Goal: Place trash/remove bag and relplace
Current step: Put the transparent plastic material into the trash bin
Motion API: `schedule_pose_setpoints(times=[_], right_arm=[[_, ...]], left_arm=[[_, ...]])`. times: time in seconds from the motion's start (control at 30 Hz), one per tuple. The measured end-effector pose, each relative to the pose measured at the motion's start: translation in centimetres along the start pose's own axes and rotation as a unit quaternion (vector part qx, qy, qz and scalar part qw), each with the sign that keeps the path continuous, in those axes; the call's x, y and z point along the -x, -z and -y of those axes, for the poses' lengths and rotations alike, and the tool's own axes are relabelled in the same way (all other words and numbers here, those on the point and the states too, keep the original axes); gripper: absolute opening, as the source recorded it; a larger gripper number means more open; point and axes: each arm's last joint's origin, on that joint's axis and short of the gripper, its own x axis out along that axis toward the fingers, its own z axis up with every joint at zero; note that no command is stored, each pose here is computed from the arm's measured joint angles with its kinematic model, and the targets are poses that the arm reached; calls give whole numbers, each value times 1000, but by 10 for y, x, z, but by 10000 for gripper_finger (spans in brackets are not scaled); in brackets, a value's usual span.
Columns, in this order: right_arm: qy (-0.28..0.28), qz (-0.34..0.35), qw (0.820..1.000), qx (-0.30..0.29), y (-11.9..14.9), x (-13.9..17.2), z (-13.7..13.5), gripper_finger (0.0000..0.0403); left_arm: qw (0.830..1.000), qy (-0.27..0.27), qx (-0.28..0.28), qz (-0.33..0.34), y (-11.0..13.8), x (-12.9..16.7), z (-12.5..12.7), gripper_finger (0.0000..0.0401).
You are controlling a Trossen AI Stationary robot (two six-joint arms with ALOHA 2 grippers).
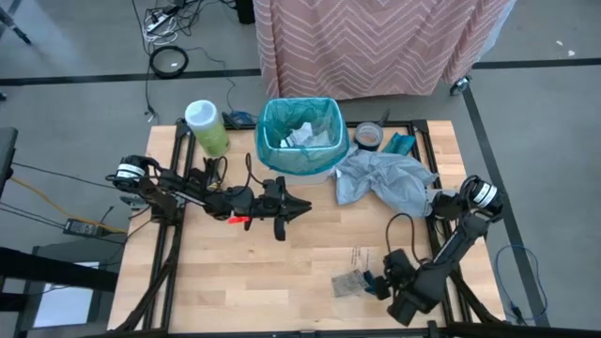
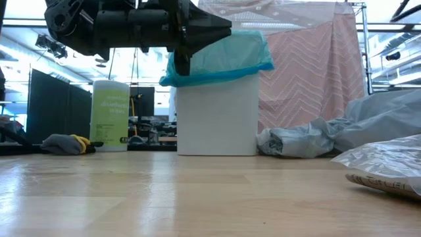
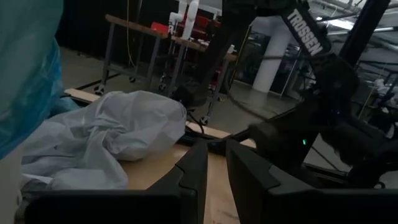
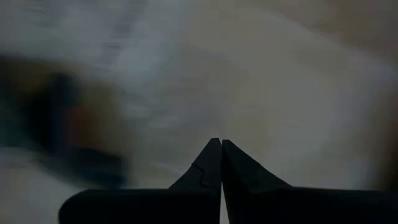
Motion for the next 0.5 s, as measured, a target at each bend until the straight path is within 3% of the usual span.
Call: schedule_pose_setpoints(times=[0.1,0.5], right_arm=[[-24,-13,1000,-14,2,-7,-12,0],[20,32,999,-38,-19,-18,-18,0]], left_arm=[[1000,8,3,15,-3,0,3,67],[1000,22,8,20,-3,1,6,67]])
